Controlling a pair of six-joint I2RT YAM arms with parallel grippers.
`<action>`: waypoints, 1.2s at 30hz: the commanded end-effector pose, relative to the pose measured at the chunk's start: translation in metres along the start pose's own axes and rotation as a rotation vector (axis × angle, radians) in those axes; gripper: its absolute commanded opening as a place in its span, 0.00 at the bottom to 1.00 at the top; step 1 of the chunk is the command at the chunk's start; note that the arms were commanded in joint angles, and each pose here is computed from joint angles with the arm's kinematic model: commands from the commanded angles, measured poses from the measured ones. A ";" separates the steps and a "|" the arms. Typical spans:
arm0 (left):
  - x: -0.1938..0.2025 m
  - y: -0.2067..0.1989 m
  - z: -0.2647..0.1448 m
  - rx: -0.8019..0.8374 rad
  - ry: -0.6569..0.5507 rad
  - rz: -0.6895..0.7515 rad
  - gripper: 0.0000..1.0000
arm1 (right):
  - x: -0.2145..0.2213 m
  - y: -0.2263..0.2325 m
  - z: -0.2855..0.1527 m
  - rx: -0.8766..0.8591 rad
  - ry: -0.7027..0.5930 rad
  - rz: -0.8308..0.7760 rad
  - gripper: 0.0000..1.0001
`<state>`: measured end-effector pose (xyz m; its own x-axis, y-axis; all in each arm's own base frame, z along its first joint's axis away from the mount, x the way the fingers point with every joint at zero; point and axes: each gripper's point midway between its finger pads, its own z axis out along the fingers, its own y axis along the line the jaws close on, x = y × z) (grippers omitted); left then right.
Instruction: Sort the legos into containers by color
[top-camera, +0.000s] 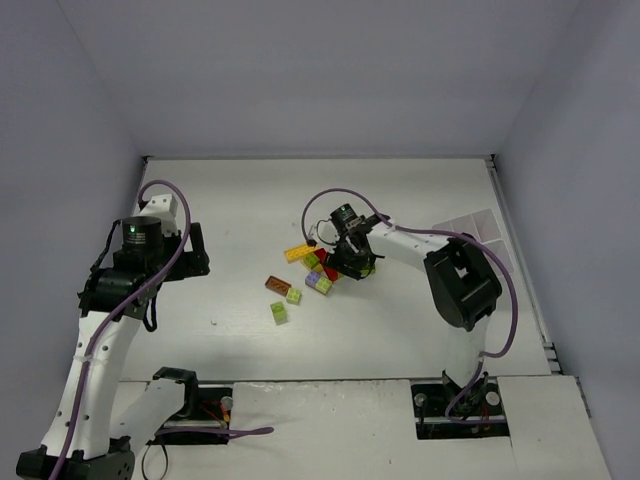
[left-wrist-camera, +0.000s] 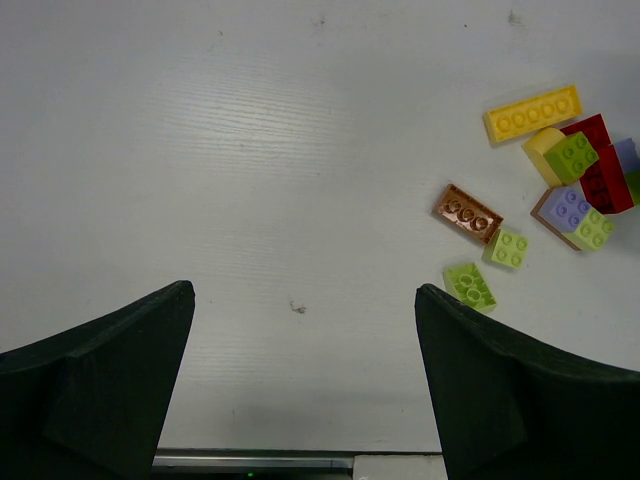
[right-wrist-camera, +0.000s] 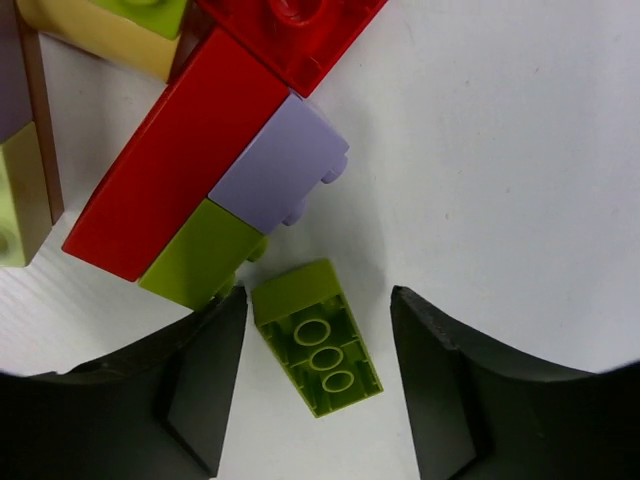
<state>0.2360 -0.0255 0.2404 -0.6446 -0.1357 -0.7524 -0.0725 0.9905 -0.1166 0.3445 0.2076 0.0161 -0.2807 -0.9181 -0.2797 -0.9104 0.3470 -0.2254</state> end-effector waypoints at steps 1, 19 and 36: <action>-0.015 -0.003 0.000 0.013 -0.054 0.020 0.85 | -0.006 -0.004 -0.002 -0.002 -0.014 -0.002 0.54; -0.020 -0.010 0.004 0.036 -0.049 0.006 0.85 | -0.022 -0.104 -0.081 0.210 -0.371 0.481 0.00; -0.021 -0.012 0.004 0.049 -0.051 0.003 0.85 | 0.114 -0.216 -0.173 0.835 -0.439 0.980 0.00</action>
<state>0.2418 -0.0297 0.2364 -0.6583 -0.1347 -0.7406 -0.0598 0.9901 -0.1269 0.4431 0.0171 0.1508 -0.5675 -0.2302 -0.7906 -0.0417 0.9669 -0.2516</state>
